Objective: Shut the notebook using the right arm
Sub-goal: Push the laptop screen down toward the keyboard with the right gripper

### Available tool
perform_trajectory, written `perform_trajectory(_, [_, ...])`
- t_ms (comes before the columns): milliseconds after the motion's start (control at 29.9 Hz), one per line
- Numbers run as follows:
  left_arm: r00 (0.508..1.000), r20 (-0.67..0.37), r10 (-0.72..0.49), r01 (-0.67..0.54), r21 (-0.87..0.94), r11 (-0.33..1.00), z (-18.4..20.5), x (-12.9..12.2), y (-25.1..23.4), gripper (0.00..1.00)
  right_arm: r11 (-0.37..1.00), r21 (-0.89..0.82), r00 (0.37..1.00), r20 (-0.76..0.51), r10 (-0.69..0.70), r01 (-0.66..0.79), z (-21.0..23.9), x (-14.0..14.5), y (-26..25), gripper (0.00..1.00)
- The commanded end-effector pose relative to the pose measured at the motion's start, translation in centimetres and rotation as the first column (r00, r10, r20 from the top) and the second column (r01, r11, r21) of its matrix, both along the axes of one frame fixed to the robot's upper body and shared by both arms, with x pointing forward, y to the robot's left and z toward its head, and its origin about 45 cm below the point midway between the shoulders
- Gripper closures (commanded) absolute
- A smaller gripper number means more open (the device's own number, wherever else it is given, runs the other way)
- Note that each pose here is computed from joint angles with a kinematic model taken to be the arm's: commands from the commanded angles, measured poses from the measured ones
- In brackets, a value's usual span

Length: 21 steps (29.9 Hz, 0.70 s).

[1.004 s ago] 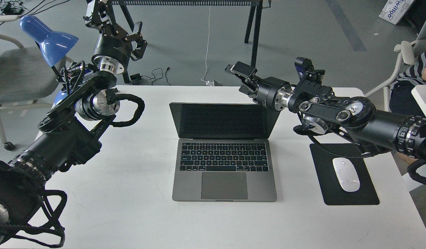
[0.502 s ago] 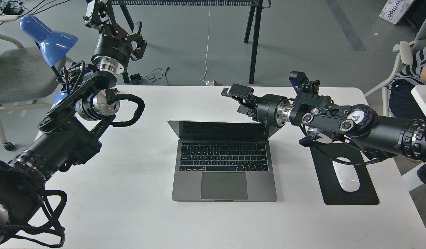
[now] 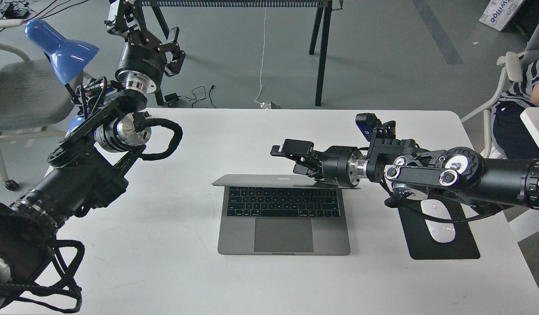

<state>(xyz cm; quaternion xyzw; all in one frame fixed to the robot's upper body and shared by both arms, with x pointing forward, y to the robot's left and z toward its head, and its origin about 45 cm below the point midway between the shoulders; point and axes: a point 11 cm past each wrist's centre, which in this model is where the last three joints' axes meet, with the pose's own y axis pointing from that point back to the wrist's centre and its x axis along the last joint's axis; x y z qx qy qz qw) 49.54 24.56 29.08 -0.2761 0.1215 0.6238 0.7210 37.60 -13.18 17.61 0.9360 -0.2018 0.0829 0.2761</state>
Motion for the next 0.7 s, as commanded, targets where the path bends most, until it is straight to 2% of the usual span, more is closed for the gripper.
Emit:
perform_trajectory(0, [1.0, 0.0, 0.0, 0.0, 0.001, 1.0, 0.0, 0.0, 0.0, 0.0, 1.0, -0.002, 1.0, -0.02, 0.01, -0.01, -0.6, -0.7, 0.0, 0.0])
perform_trajectory(268, [1.0, 0.0, 0.0, 0.0, 0.001, 1.0, 0.0, 0.0, 0.0, 0.0, 1.0, -0.006, 0.999, -0.046, 0.02, -0.02, -1.6, -1.6, 0.2, 0.0])
perform_trajectory(669, [1.0, 0.0, 0.001, -0.001, 0.002, 1.0, 0.0, 0.0, 0.0, 0.0, 0.996, -0.03, 0.992, -0.099, 0.08, -0.084, -4.4, -4.4, 0.7, 0.0])
